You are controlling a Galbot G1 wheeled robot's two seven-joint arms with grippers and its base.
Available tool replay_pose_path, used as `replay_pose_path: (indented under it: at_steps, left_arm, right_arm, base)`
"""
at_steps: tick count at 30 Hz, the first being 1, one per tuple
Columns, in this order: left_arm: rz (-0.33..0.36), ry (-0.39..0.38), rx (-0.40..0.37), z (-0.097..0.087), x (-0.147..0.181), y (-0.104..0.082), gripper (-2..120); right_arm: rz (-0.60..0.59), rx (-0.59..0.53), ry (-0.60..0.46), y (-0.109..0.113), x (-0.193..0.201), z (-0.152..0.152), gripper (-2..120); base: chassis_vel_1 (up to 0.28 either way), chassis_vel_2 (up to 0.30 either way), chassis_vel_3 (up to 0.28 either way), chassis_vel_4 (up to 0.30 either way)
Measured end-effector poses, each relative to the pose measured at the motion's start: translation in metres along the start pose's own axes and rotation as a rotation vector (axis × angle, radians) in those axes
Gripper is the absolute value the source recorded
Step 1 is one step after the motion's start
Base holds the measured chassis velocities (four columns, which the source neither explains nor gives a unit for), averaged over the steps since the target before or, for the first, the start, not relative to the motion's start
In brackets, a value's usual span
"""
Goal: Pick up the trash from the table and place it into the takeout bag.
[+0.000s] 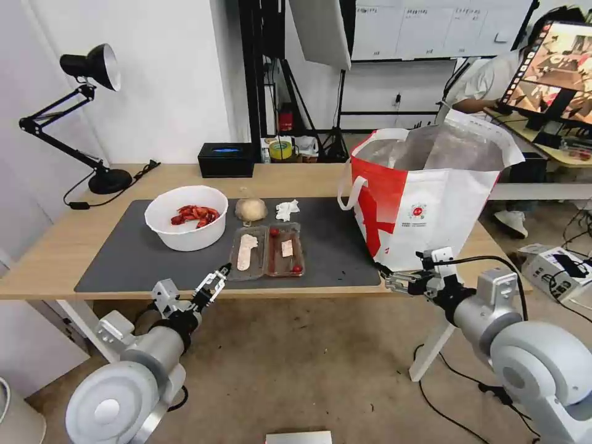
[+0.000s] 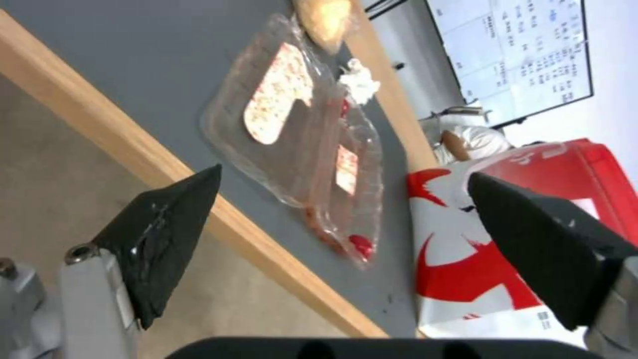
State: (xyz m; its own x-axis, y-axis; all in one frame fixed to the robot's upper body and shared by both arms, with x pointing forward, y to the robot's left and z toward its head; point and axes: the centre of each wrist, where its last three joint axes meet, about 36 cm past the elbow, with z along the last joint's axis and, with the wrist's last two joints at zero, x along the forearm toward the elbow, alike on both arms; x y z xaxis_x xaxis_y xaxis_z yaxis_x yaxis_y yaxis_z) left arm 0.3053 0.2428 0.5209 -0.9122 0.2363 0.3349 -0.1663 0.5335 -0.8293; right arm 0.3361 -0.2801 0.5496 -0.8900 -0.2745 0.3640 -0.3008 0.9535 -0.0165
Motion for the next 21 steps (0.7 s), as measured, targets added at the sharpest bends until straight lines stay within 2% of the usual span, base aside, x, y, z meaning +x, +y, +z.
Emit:
replay_pose_path:
  at_steps: [21]
  left_arm:
    - [0.026,0.079,0.021,0.020,-0.035,-0.002,100]
  right_arm:
    - [0.011,0.006,0.004,-0.003,0.000,0.001,100]
  base:
    - [0.000,0.000,0.000,0.000]
